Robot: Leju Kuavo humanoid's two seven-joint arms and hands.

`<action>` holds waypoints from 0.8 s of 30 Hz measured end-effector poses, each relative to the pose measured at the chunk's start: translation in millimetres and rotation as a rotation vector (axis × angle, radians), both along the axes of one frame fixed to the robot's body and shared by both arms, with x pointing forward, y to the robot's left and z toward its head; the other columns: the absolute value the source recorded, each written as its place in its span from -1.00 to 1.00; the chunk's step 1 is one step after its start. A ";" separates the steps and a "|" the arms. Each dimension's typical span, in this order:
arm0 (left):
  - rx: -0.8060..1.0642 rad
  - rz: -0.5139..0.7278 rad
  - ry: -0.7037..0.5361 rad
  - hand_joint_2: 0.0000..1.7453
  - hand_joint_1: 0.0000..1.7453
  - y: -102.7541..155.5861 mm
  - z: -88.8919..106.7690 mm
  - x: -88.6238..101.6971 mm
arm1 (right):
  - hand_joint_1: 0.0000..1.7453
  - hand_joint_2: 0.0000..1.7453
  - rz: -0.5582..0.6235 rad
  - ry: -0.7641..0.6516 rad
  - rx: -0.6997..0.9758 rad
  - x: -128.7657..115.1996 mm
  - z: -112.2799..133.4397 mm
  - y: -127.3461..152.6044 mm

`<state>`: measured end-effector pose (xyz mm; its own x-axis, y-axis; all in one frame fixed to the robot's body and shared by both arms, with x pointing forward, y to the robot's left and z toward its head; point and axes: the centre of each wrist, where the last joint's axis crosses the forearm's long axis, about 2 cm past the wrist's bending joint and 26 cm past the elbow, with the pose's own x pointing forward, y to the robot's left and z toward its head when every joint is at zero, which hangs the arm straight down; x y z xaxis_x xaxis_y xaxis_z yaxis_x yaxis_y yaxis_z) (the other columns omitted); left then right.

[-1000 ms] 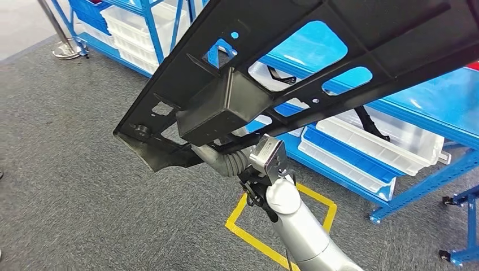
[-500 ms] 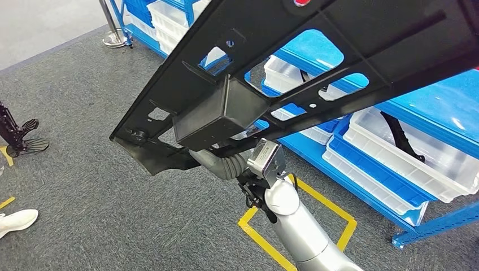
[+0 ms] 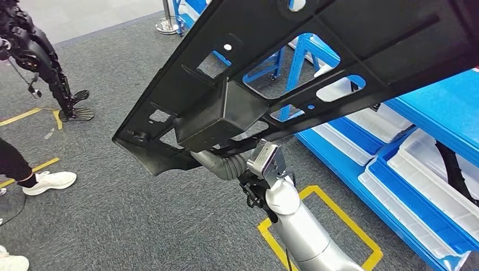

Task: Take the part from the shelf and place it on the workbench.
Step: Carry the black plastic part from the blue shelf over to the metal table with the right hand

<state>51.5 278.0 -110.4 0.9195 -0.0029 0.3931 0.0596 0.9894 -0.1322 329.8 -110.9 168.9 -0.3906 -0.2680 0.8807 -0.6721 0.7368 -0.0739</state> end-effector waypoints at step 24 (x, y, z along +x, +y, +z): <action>0.000 0.008 -0.043 1.00 -1.00 -2.2 0.2 1.3 | 1.00 1.00 0.008 -0.011 0.004 5.2 5.2 5.2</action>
<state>52.8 275.8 -110.2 0.9016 0.0045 0.4325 0.0571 0.9900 -0.1293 335.0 -105.7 174.1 -0.3977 -0.2746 0.8755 -0.6774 0.7314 -0.0783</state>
